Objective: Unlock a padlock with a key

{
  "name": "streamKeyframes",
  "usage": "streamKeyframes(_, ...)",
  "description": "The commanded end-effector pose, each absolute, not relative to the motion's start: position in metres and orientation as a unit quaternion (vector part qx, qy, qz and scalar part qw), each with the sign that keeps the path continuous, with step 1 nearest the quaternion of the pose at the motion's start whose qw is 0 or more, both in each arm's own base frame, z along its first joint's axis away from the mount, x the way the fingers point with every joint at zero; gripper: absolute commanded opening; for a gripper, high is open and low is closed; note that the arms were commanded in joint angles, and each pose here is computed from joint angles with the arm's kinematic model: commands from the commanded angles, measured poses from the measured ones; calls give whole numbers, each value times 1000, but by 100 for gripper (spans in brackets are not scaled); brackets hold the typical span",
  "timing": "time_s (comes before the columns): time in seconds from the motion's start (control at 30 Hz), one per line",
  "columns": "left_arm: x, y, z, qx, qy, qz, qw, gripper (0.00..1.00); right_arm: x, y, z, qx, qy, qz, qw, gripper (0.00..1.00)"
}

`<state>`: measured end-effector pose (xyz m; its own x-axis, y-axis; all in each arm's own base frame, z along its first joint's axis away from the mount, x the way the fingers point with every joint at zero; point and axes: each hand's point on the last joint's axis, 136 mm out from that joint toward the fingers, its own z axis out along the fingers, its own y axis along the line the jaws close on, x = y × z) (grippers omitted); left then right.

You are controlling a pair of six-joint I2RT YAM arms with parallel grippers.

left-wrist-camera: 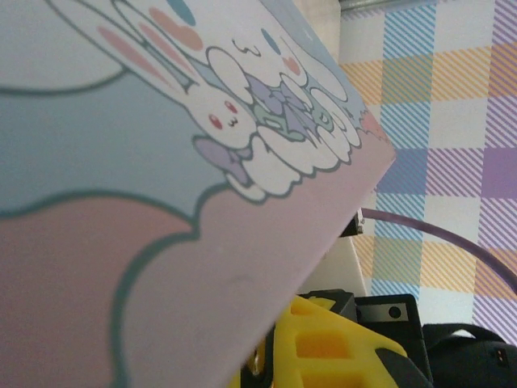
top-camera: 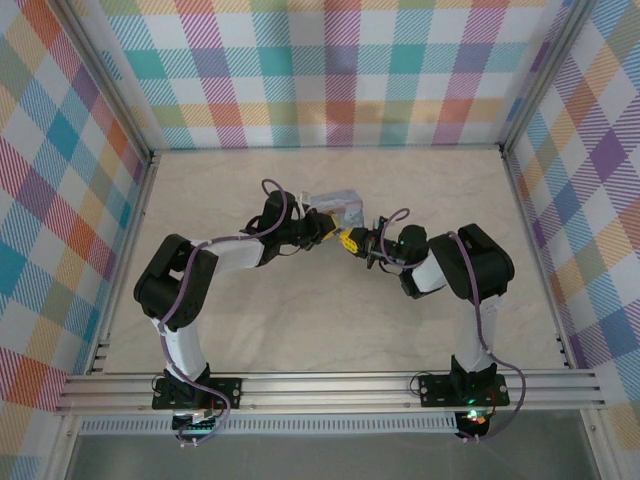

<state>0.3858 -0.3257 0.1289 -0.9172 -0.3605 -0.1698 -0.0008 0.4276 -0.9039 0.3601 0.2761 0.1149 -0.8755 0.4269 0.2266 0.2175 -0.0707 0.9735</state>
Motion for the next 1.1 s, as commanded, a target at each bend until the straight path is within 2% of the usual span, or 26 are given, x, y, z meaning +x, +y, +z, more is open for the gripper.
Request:
streamKeyframes(0.0,323,-374,190,24,780,-614,119,6,386,285,131,263,656,697,122,0)
streamKeyframes(0.6,316,-369,175,22,793,-598,111,6,380,280,108,270,679,673,118,0)
streamKeyframes(1.07,324,-361,135,-20,823,-557,109,7,333,239,66,278,741,601,116,31)
